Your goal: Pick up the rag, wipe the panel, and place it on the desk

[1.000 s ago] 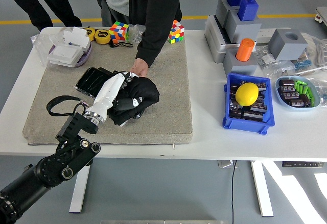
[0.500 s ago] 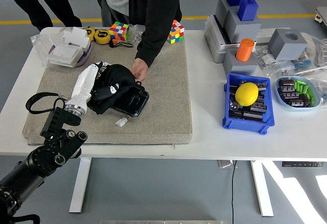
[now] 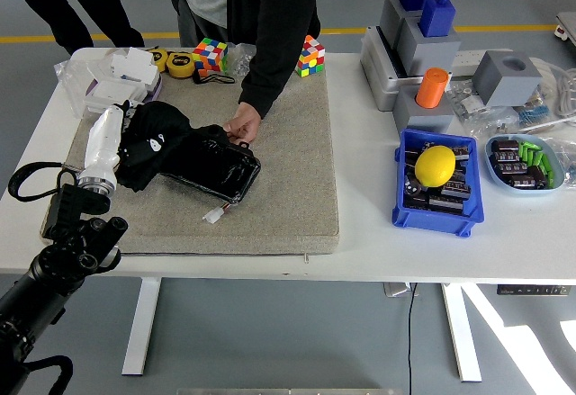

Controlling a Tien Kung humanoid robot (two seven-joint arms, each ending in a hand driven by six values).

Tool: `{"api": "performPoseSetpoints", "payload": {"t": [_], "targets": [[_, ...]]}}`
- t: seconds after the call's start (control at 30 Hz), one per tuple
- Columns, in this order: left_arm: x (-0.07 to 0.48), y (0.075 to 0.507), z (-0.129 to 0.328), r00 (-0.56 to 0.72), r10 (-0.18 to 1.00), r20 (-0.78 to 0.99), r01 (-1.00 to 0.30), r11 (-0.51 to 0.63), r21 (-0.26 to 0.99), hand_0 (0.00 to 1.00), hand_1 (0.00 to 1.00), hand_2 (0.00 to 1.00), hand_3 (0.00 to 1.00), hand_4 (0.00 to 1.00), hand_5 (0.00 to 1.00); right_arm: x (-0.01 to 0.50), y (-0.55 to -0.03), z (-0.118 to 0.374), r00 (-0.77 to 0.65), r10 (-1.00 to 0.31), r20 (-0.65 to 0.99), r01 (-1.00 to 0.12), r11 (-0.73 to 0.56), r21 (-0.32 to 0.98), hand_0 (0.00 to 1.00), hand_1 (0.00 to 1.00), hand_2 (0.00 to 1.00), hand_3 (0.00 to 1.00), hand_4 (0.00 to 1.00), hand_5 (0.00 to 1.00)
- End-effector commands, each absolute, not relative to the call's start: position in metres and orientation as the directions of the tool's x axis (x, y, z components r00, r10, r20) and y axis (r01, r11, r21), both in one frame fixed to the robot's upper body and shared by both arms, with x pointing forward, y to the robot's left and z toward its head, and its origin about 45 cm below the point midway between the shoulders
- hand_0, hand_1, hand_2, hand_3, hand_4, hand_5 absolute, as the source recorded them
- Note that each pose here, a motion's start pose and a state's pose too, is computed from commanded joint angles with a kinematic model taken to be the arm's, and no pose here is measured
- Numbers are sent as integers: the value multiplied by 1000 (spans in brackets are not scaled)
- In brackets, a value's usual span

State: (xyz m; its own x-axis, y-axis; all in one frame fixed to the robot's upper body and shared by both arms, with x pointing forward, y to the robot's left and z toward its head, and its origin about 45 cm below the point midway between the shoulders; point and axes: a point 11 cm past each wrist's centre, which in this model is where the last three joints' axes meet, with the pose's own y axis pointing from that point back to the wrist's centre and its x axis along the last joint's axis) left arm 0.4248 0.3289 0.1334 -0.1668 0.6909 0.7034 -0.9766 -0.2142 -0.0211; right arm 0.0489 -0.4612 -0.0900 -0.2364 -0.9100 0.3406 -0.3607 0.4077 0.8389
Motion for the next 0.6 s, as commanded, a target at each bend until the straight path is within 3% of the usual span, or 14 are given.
{"api": "performPoseSetpoints", "payload": {"t": [0.37, 0.6], "targets": [[425, 348, 135, -248, 668, 702, -949, -313, -37, 228, 226, 275, 568, 602, 2, 49, -462, -90, -238, -909, 341, -361, 409, 838, 534, 558, 491, 523, 887, 363], [425, 350, 133, -244, 670, 701, -948, -317, -27, 228, 226, 275, 568, 601, 2, 49, -461, -90, -236, -910, 340, -361, 407, 839, 534, 557, 491, 523, 887, 363]]}}
